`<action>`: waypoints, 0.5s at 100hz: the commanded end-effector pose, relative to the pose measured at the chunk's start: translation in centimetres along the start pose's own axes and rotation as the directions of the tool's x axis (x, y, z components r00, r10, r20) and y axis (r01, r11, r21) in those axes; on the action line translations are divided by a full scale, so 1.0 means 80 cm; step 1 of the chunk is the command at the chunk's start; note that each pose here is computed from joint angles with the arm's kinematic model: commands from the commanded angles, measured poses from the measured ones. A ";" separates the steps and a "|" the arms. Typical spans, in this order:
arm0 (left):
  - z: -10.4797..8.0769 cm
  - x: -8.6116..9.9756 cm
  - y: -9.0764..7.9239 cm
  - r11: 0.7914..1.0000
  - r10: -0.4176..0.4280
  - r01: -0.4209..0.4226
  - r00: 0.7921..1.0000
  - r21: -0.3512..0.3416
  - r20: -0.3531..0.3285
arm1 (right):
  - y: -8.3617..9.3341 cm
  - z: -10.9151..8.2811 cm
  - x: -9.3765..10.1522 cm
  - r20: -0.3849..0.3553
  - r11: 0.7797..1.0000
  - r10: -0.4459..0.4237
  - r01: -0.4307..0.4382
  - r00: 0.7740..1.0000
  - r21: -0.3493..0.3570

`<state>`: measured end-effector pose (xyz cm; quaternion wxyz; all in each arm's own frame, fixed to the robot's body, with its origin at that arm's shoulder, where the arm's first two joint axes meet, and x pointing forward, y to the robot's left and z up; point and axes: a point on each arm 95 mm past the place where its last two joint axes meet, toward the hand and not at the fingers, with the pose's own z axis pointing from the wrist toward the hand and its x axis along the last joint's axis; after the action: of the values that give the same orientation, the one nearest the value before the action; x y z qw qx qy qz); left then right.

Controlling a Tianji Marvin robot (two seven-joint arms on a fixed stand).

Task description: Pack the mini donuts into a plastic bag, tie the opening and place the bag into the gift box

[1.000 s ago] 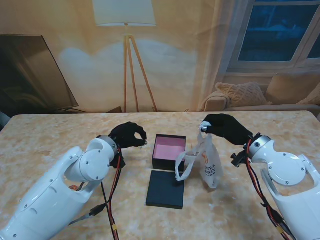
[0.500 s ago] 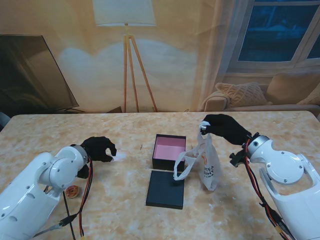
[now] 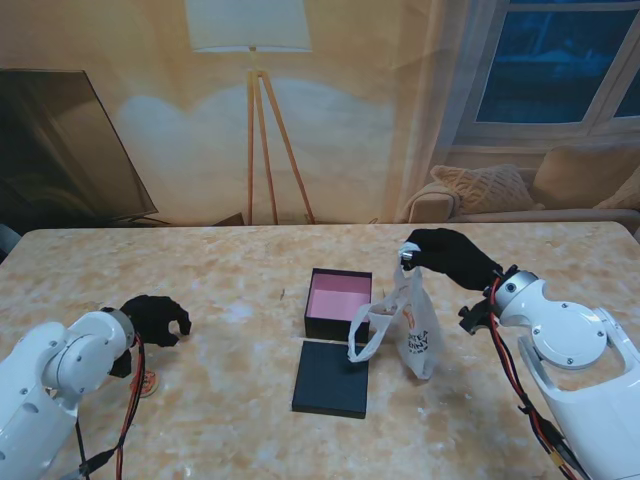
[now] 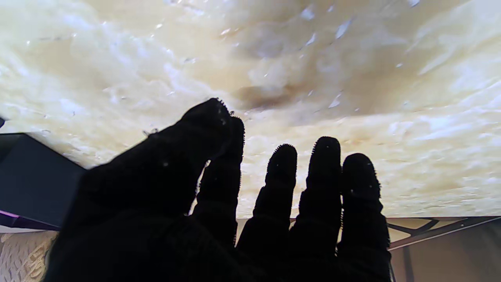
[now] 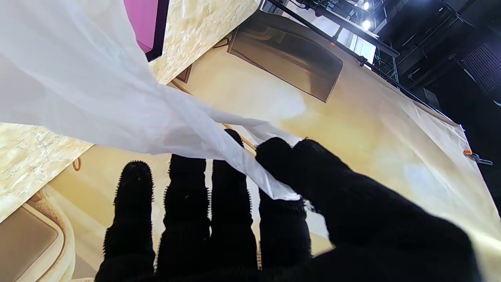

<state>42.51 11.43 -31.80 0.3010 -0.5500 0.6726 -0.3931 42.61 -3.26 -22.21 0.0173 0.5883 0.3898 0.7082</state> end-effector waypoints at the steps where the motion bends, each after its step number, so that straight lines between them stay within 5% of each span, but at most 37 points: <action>1: -0.006 -0.011 0.015 1.000 0.009 -0.008 1.000 -0.029 0.015 | -0.007 0.001 0.000 0.000 1.000 0.008 -0.008 1.000 0.017; 50: -0.043 -0.046 0.055 0.999 0.036 -0.036 0.999 0.006 -0.018 | -0.007 0.002 -0.003 0.008 1.000 0.006 -0.006 1.000 0.020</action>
<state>38.80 15.62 -33.29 0.3118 -0.5307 0.6757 -0.4057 42.76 -3.29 -22.25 0.0175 0.5888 0.3920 0.7067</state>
